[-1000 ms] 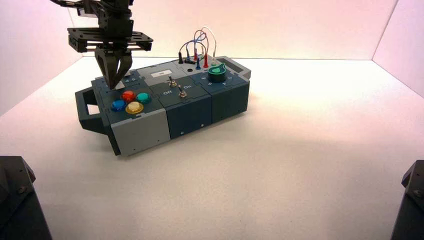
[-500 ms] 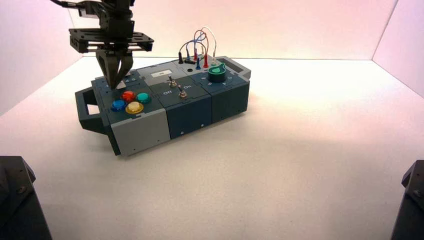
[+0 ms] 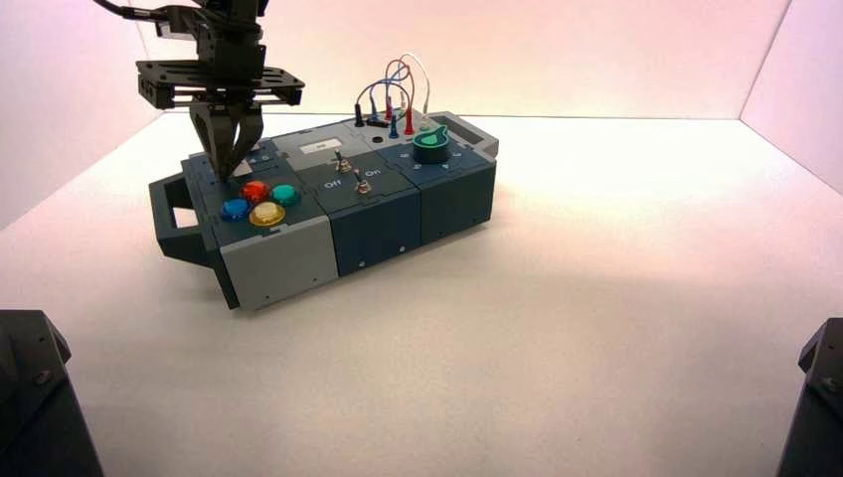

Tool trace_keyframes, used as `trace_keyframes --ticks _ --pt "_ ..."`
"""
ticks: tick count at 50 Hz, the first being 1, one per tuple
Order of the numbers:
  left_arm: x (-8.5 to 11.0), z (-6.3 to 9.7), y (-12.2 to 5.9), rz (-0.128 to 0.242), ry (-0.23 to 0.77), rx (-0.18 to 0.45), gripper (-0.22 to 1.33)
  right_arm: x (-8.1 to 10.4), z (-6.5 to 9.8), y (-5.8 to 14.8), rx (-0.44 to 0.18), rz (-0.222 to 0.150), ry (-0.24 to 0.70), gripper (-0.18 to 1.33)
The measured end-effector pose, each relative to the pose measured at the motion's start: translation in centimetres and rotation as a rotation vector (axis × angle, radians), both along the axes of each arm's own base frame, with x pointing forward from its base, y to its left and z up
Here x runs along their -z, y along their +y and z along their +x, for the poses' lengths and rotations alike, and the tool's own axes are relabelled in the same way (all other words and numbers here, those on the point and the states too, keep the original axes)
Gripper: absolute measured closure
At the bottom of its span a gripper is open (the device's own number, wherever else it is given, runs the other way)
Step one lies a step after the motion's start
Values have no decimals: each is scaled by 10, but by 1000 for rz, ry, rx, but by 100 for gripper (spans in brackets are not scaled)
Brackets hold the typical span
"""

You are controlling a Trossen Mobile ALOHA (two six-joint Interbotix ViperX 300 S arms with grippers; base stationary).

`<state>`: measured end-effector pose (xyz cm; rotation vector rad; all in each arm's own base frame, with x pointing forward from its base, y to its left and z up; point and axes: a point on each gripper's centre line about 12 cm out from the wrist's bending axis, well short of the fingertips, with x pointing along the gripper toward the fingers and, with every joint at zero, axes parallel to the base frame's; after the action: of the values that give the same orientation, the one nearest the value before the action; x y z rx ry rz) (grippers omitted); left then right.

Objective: Move the bottom slider to position 4.

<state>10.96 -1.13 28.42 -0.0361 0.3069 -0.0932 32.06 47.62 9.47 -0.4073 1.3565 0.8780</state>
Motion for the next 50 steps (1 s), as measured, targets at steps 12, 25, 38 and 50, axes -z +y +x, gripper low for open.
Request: trace_keyframes --ticks 12,25,38,50 --pt "0 0 0 0 0 0 128 1 5 0 3 -3 1 129" --pt "0 0 0 2 1 1 128 1 8 1 3 -4 1 129" --pt "0 0 0 1 0 1 128 0 8 2 1 -5 2 129" --pt "0 0 0 2 1 1 128 0 7 1 2 -8 8 129"
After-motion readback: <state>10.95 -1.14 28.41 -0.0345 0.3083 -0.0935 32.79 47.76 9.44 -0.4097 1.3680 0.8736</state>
